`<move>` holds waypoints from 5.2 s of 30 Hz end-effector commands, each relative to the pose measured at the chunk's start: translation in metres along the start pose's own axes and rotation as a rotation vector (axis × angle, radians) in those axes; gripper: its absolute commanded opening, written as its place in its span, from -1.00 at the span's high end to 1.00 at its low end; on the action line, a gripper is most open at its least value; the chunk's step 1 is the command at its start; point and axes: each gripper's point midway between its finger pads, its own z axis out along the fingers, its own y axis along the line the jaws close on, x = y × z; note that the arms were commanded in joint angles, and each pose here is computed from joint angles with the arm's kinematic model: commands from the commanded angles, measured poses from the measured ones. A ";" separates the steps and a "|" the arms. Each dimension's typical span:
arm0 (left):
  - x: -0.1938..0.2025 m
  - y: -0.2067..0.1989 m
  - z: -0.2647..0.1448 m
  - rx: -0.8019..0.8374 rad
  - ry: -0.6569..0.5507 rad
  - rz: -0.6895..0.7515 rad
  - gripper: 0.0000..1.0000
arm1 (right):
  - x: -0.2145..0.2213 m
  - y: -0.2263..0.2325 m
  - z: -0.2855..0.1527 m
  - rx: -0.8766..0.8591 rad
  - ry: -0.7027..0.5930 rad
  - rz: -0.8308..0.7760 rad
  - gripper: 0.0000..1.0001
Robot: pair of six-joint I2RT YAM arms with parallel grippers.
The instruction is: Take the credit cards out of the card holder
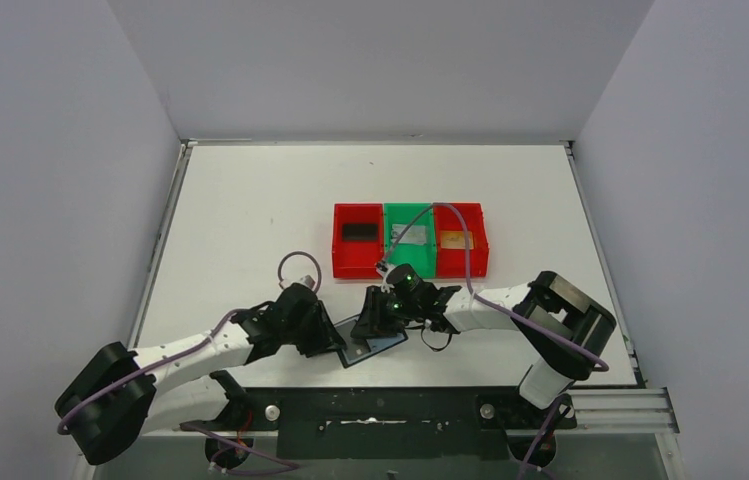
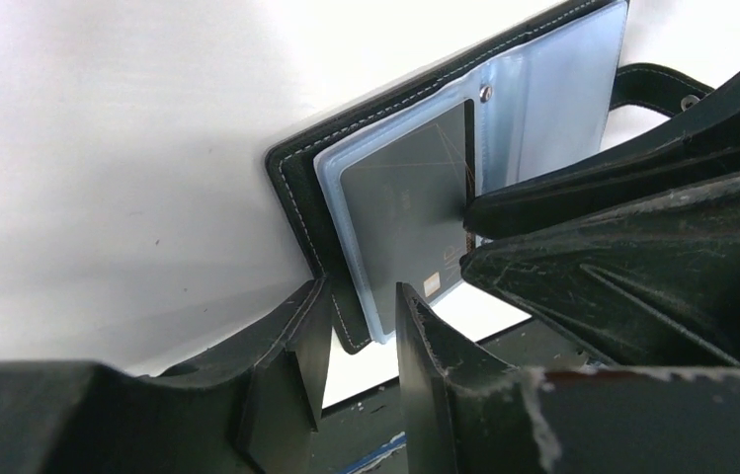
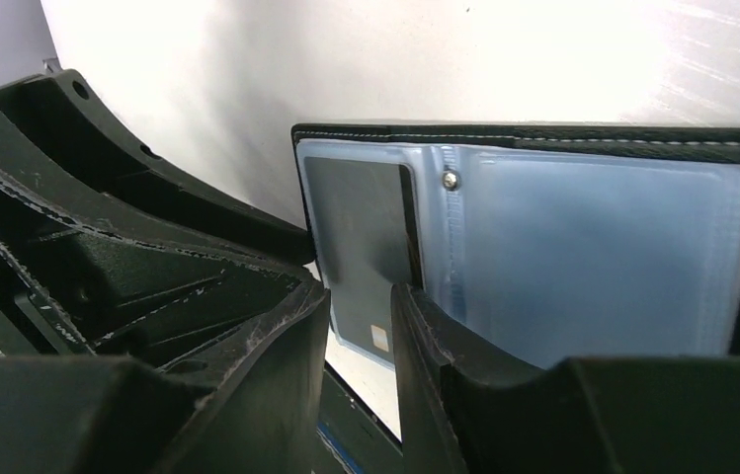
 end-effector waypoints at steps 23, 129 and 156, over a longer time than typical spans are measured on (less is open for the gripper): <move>-0.035 -0.073 -0.011 0.164 -0.145 0.136 0.33 | -0.032 -0.007 -0.025 0.080 -0.168 0.024 0.32; -0.013 -0.017 0.030 -0.120 -0.016 0.268 0.80 | -0.039 -0.015 -0.027 -0.134 -0.174 0.143 0.65; -0.013 -0.018 0.028 -0.117 -0.020 0.270 0.81 | -0.044 -0.030 -0.041 -0.026 -0.236 0.098 0.87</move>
